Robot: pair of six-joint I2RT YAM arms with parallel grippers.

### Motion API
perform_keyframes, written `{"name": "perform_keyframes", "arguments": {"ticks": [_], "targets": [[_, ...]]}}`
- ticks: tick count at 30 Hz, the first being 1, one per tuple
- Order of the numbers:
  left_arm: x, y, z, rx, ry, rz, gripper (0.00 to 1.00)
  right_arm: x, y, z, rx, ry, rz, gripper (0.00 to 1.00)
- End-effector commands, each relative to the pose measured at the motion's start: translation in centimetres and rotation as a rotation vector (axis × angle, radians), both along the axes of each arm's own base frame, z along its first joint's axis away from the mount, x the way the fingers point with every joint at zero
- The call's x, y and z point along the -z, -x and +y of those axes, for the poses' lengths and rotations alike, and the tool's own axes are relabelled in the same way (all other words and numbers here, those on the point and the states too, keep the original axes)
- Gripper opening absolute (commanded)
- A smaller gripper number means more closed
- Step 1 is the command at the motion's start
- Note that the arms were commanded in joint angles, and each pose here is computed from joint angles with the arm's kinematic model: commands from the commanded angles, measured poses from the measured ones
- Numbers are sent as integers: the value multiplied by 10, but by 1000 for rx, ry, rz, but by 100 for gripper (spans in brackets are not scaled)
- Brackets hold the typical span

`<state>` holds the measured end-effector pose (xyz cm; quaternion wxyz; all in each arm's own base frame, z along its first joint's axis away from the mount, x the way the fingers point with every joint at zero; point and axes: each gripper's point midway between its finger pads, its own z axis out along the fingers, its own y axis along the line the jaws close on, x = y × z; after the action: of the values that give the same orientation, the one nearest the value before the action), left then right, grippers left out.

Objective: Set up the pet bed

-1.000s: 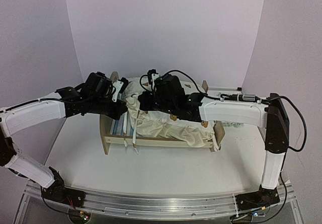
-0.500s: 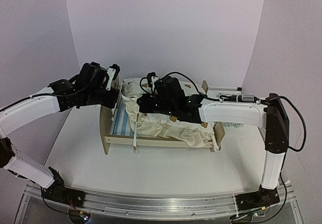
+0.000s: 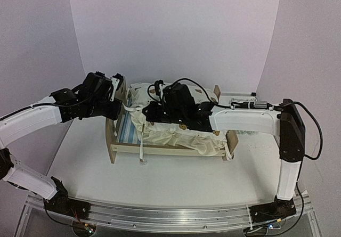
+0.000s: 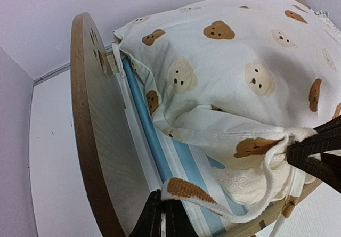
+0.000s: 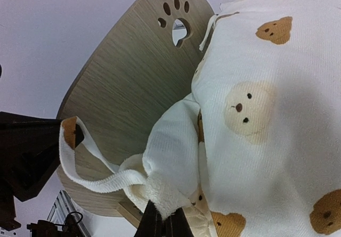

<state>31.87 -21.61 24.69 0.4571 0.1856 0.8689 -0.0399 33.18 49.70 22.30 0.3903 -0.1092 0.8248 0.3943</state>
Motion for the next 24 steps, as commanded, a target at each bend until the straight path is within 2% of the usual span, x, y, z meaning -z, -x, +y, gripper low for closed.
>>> {"name": "perform_keyframes", "arguments": {"ticks": [1,3,10,13,16,19,20,21,22,24], "targets": [[9,10,11,-36,16,37,10,13,-1,7,-12,-32,36,0],[13,15,11,-35,31,67,15,16,-1,9,-18,-35,49,0],[0,31,12,-42,137,106,53,30,5,17,-43,-34,86,0],[-12,37,11,-26,183,109,64,32,7,20,-52,-33,90,0],[-24,40,11,-17,211,96,71,34,8,25,-63,-30,88,0],[-20,39,22,-60,183,83,75,31,10,31,-91,-27,68,1],[-15,38,26,-83,164,83,76,30,12,35,-110,-26,60,4],[-10,37,32,-114,142,83,75,29,14,38,-127,-23,53,14],[-5,36,36,-139,131,86,74,31,16,40,-142,-14,48,19],[3,34,43,-182,113,85,70,33,21,44,-180,3,40,26]]}}
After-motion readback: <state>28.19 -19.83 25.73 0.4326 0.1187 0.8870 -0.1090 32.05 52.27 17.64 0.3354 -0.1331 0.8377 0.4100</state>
